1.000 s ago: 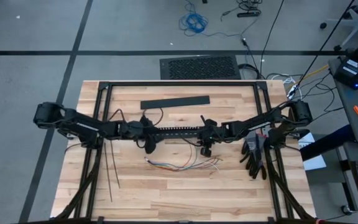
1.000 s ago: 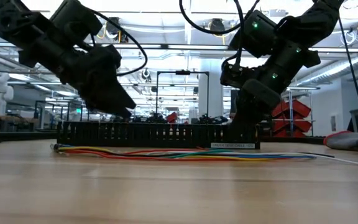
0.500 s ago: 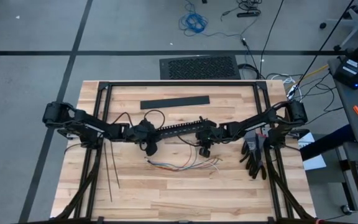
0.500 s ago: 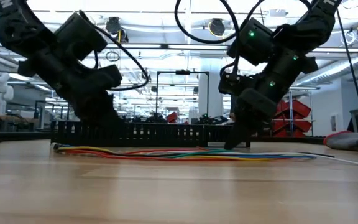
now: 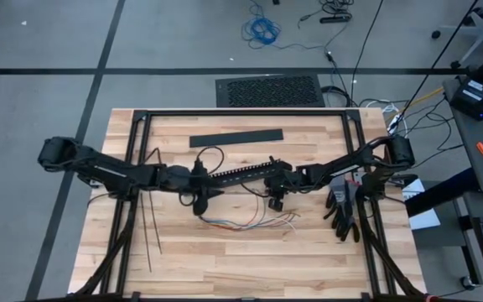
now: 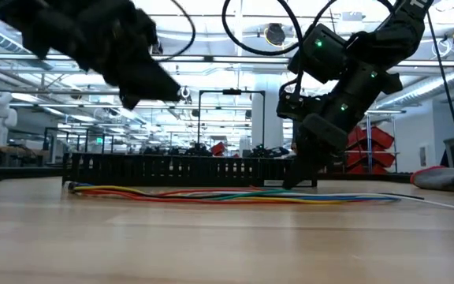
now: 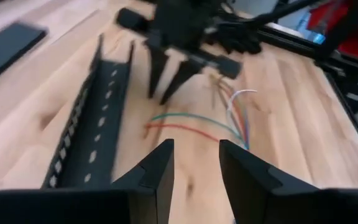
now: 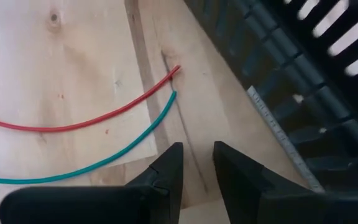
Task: Ziptie cables
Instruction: Wrap the cable wires with the black zip tie
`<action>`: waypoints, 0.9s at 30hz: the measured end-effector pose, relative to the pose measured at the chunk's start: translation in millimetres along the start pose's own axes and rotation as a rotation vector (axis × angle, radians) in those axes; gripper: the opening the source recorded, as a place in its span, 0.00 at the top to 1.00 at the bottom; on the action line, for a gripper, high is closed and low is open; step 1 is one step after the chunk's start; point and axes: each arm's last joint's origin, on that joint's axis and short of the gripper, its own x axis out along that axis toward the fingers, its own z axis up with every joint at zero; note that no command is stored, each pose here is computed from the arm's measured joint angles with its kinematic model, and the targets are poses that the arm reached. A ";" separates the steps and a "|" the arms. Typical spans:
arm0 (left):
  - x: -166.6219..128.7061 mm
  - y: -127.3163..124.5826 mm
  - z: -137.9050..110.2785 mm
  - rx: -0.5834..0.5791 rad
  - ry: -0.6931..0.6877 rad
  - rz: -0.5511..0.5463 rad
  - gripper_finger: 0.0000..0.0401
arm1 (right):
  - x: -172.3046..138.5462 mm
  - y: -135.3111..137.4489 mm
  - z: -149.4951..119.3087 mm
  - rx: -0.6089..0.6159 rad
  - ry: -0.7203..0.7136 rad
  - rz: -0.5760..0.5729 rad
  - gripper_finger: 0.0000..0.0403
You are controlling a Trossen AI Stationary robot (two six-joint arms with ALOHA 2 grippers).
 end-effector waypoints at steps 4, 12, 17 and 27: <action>0.1 -15.1 6.7 0.048 -0.006 -0.040 0.69 | -8.8 6.4 6.6 -0.035 -0.059 0.018 0.79; 12.7 -32.2 31.5 0.133 -0.054 -0.018 0.69 | -11.2 6.7 8.7 -0.074 -0.079 0.008 0.79; 9.5 -39.1 72.5 0.232 -0.174 0.070 0.69 | -13.3 8.2 16.7 -0.222 -0.102 0.009 0.79; 1.2 -30.0 106.3 0.179 -0.157 0.219 0.69 | -13.0 8.8 11.4 -0.393 -0.094 0.006 0.79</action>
